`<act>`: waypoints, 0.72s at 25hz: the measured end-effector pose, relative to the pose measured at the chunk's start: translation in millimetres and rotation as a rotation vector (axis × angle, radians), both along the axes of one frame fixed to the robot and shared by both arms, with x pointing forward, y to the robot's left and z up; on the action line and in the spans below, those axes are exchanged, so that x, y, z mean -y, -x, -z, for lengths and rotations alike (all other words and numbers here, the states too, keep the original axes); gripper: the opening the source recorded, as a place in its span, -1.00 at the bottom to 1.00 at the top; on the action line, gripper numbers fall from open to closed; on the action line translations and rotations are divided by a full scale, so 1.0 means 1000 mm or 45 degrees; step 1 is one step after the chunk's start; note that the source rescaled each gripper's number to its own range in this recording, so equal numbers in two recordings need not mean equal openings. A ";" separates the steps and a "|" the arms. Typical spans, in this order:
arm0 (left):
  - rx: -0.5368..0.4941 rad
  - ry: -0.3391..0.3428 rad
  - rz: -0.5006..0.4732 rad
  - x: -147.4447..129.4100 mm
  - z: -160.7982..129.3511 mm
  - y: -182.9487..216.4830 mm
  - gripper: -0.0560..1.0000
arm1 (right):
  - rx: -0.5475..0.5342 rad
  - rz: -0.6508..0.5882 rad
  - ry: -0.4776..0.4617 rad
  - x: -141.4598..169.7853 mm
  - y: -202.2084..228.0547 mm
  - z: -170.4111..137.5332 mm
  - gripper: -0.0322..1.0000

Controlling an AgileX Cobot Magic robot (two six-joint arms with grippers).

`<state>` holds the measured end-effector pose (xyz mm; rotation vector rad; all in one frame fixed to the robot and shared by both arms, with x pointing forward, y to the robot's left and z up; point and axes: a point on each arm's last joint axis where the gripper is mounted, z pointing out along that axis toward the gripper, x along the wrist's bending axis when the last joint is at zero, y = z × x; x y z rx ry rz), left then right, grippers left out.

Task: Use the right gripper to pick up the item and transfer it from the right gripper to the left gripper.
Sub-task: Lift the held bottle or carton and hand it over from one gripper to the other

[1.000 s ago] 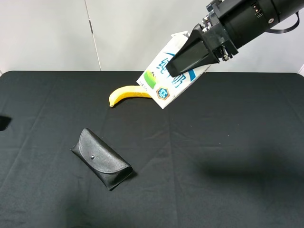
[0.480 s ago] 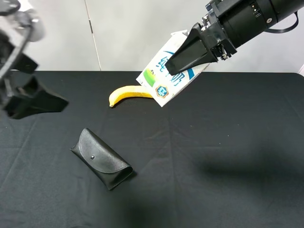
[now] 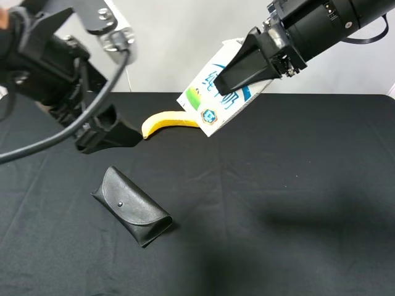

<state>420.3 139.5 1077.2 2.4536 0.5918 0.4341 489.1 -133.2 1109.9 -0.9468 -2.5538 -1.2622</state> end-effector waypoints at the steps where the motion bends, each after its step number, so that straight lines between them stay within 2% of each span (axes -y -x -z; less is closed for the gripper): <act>1: 0.003 0.002 0.015 0.004 -0.001 0.000 1.00 | -0.001 0.013 -0.003 0.000 -0.001 0.000 -0.84; 12: 0.025 0.019 0.136 0.044 0.012 -0.003 1.00 | -0.073 0.090 -0.050 -0.001 -0.002 -0.002 -0.84; 18: 0.107 0.096 0.130 0.051 0.009 -0.008 1.00 | -0.098 0.106 -0.083 -0.002 -0.002 -0.004 -0.84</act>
